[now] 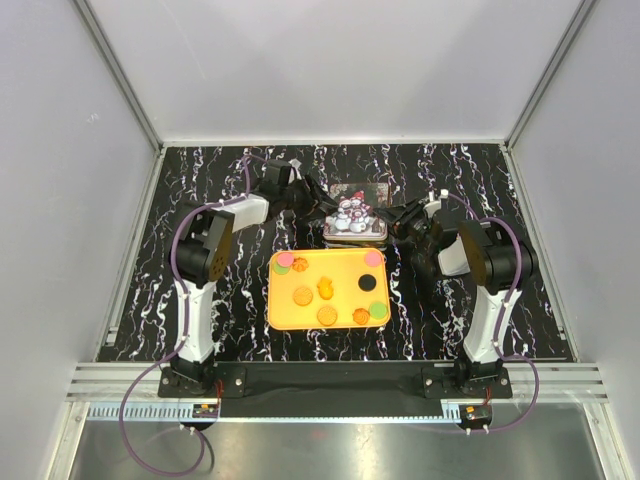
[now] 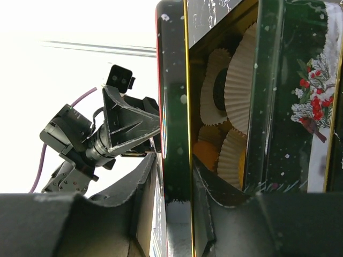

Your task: Pack the cookies

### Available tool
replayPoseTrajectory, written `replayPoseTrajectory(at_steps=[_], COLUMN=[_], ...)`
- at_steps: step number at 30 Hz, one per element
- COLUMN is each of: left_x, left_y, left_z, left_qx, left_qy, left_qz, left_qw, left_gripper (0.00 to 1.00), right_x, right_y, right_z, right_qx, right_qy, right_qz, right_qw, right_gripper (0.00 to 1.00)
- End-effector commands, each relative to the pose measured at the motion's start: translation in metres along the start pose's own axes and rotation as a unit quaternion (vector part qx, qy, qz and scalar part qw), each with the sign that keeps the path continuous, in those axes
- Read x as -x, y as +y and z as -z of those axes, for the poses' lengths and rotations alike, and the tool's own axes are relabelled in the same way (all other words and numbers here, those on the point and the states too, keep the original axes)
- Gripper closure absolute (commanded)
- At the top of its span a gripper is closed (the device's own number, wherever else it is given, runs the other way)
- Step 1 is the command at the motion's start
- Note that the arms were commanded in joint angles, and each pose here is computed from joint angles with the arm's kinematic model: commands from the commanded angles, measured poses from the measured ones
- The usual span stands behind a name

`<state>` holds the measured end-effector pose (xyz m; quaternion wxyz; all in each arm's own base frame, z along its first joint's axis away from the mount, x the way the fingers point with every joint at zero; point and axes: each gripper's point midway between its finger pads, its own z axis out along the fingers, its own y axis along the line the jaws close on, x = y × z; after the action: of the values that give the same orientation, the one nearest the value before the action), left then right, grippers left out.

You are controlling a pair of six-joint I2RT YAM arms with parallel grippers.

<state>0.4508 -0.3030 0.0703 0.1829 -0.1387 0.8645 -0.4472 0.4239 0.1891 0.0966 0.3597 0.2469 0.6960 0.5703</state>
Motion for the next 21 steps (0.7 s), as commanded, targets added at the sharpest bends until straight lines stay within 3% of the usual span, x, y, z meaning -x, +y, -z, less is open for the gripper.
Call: replayPoseTrajectory(at_steps=[1, 21], left_x=[0.008, 0.009], left_y=[-0.009, -0.015], left_z=[-0.005, -0.006], left_qx=[-0.008, -0.007], left_qy=[-0.008, -0.004], left_qz=[-0.021, -0.027], left_qw=[1.000, 1.000], left_gripper=[0.44, 0.45], right_x=[0.009, 0.052], right_y=[0.025, 0.001], right_z=[0.003, 0.026], right_qx=[0.035, 0.000], right_qy=[-0.018, -0.050], right_qz=[0.030, 0.023], right_qw=[0.999, 0.998], right_gripper=[0.63, 0.58])
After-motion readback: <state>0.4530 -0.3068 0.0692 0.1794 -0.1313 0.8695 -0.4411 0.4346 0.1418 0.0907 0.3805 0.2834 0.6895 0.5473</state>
